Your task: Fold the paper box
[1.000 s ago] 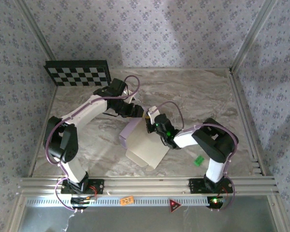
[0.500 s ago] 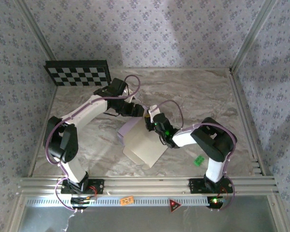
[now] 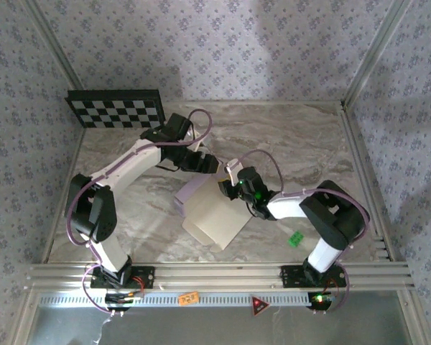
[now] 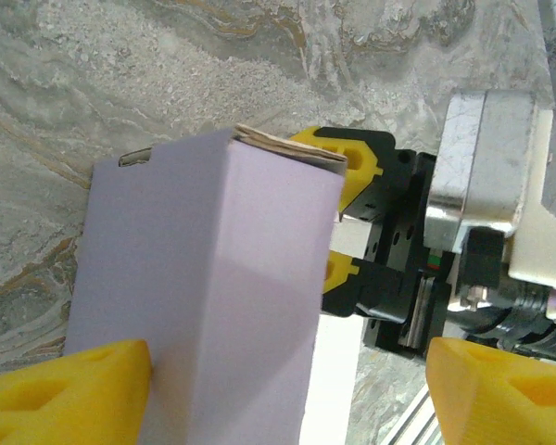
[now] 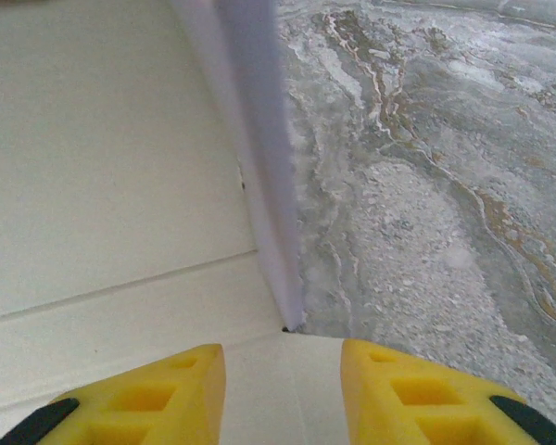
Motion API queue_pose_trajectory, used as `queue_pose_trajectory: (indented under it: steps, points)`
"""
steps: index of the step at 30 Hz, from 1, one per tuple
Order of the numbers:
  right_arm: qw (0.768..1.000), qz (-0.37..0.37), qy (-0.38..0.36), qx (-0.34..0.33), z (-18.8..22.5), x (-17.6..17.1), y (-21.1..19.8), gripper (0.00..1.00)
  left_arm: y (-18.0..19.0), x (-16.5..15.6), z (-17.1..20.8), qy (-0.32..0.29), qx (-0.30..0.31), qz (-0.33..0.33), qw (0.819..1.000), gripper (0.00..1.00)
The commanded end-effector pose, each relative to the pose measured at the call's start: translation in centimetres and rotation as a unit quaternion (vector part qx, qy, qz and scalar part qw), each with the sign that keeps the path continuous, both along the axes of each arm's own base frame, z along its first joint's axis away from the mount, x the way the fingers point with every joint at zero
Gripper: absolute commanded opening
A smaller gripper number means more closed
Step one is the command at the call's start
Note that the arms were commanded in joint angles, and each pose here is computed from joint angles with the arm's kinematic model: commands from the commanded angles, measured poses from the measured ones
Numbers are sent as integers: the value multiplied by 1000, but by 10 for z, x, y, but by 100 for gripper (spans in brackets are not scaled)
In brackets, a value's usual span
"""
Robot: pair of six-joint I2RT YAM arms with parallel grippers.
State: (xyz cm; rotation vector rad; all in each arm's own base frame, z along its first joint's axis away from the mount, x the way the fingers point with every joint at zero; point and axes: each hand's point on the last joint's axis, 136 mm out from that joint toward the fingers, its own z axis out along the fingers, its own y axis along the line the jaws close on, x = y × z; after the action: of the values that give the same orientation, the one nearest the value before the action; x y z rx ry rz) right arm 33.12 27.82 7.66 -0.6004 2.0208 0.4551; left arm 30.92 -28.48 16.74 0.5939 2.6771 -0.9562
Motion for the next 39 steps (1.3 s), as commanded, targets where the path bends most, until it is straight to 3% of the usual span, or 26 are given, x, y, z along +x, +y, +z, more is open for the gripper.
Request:
queue_pose_trajectory:
  steps: [1, 12, 17, 22, 28, 39]
  points:
    - [1000, 9, 2, 3, 9, -5, -6, 42, 4, 2, 3, -10, 22, -12, 1000, 81]
    - [995, -85, 43, 25, 29, -15, -62, 50, 12, 2, -22, -17, 90, -56, 994, 86]
    - [973, -163, 152, 61, 24, -42, -91, 50, 22, 9, -30, -31, 105, -37, 993, 79]
    - [941, -212, 243, 99, 14, -65, -108, 55, 29, 15, -32, -19, 65, -10, 998, 70]
    - [922, -175, 307, 156, 9, -81, -91, 66, 37, 21, -32, 10, 10, 17, 1000, 65]
    - [898, -142, 370, 192, -17, -90, -71, 64, 52, 35, -35, 47, -86, 49, 994, 60]
